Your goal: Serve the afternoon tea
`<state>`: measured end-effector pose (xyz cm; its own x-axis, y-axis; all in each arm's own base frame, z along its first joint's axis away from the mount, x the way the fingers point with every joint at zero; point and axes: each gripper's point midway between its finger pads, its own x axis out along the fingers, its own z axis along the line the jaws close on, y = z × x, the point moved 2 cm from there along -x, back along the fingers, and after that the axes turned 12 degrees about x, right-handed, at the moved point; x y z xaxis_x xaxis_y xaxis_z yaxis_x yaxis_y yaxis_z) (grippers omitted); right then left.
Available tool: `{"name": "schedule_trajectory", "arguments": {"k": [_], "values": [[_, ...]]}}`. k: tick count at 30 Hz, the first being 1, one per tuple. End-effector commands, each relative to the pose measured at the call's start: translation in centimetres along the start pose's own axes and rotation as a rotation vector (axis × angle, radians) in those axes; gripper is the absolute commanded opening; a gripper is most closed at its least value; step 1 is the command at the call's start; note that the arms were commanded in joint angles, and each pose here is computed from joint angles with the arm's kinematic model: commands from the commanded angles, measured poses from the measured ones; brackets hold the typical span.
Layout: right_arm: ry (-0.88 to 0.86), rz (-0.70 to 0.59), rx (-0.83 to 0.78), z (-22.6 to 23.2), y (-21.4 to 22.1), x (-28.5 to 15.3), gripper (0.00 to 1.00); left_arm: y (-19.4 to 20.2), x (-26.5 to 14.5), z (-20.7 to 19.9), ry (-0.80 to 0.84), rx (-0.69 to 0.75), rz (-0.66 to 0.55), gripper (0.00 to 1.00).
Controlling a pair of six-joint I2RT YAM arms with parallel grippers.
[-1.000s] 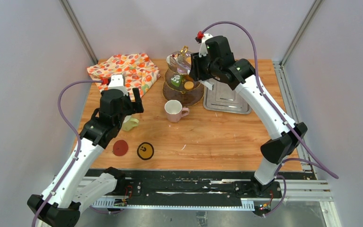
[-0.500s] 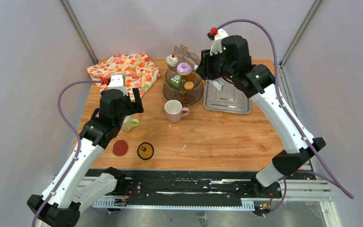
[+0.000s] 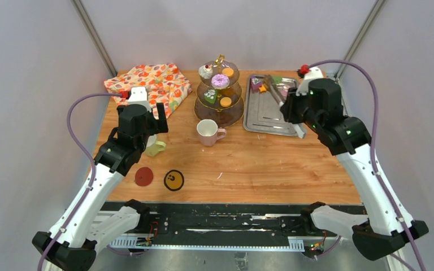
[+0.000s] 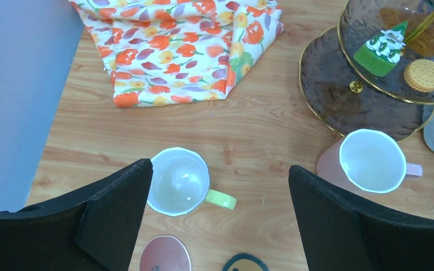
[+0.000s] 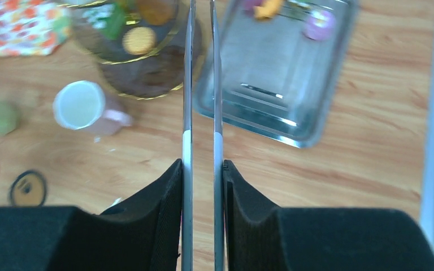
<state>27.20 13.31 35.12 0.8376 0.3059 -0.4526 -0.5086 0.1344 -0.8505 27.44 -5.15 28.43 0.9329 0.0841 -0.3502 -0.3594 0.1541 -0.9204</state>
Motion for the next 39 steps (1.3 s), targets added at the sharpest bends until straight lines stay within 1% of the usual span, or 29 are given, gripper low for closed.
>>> {"name": "schedule_trajectory", "arguments": {"k": [1, 4, 7, 10, 15, 23, 25, 31, 39], "values": [[0.168, 0.011, 0.084, -5.9, 1.3, 0.6, 0.28, -1.4, -0.2, 0.7, -0.037, 0.01, -0.029, 0.95], [0.215, 0.045, 0.101, -7.8, 2.3, 2.7, 0.27, -1.3, -0.2, 0.6, -0.033, 0.003, -0.025, 0.95], [0.299, 0.071, 0.083, -9.7, 3.0, 5.2, 0.3, -1.1, -0.2, 0.5, -0.025, -0.003, -0.02, 0.95], [0.388, 0.11, 0.103, -12.3, 3.7, 7.6, 0.31, -0.9, -0.1, 0.2, -0.015, -0.01, -0.015, 0.95], [0.412, 0.161, 0.155, -14.9, 5.0, 11.5, 0.33, -0.7, 0.0, -0.1, -0.003, -0.025, -0.01, 0.95], [0.47, 0.206, 0.121, -17.2, 5.9, 15.5, 0.34, -0.9, 0.3, -0.3, 0.006, -0.02, -0.01, 0.95], [0.473, 0.221, 0.12, -17.6, 6.3, 16.4, 0.37, -1.0, 0.2, -0.2, 0.002, -0.013, -0.011, 0.95], [0.495, 0.237, 0.135, -18.6, 6.8, 18.6, 0.42, -1.0, 0.1, 0.1, -0.012, -0.009, -0.012, 0.95], [0.508, 0.236, 0.174, -19.8, 6.8, 20.9, 0.43, -1.0, 0.4, 0.0, -0.019, 0.001, -0.006, 0.95]]}}
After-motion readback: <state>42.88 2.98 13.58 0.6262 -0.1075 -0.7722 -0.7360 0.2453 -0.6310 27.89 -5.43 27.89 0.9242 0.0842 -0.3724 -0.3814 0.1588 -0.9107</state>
